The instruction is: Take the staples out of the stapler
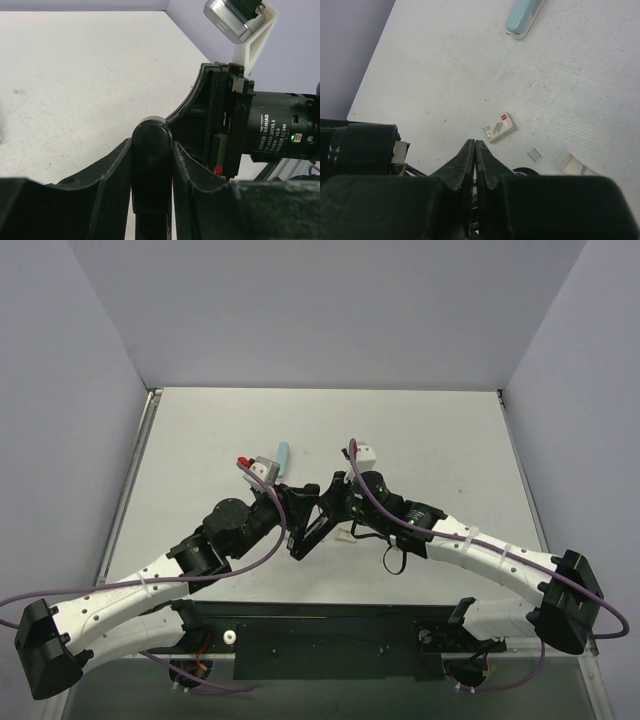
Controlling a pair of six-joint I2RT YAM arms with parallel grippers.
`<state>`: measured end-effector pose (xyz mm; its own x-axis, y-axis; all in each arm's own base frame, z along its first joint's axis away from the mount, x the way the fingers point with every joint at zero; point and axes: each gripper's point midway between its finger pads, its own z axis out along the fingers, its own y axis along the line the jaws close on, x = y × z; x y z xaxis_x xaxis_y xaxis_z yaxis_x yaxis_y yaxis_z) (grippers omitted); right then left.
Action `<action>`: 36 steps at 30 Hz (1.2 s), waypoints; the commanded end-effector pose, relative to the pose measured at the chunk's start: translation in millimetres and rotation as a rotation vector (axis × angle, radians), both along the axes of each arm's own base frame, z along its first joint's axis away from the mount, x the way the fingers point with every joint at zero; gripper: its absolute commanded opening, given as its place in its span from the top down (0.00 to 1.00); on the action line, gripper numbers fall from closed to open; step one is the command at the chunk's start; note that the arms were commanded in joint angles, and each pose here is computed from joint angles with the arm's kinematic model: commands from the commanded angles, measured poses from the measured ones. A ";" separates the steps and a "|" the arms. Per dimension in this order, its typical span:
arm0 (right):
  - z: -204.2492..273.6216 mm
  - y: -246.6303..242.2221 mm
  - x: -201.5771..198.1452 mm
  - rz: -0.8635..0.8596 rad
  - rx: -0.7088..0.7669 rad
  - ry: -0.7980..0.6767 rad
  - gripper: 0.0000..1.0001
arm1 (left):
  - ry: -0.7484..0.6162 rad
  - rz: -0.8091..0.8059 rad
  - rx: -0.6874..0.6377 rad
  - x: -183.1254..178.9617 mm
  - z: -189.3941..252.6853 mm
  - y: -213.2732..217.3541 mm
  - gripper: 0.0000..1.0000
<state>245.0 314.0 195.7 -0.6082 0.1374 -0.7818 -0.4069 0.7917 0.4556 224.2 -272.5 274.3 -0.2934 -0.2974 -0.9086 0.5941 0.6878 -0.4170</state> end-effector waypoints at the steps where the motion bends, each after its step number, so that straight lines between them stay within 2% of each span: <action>1: -8.5 0.6 9.8 0.002 0.026 0.004 1.00 | -0.183 0.065 -0.272 11.5 110.1 4.1 1.00; 22: -56.5 4.0 22.3 0.051 0.071 0.101 1.00 | -0.252 0.191 -0.330 63.8 120.8 1.6 1.00; 36: -41.7 21.2 21.4 0.127 0.186 0.098 1.00 | -0.313 0.254 -0.372 80.3 129.6 3.2 1.00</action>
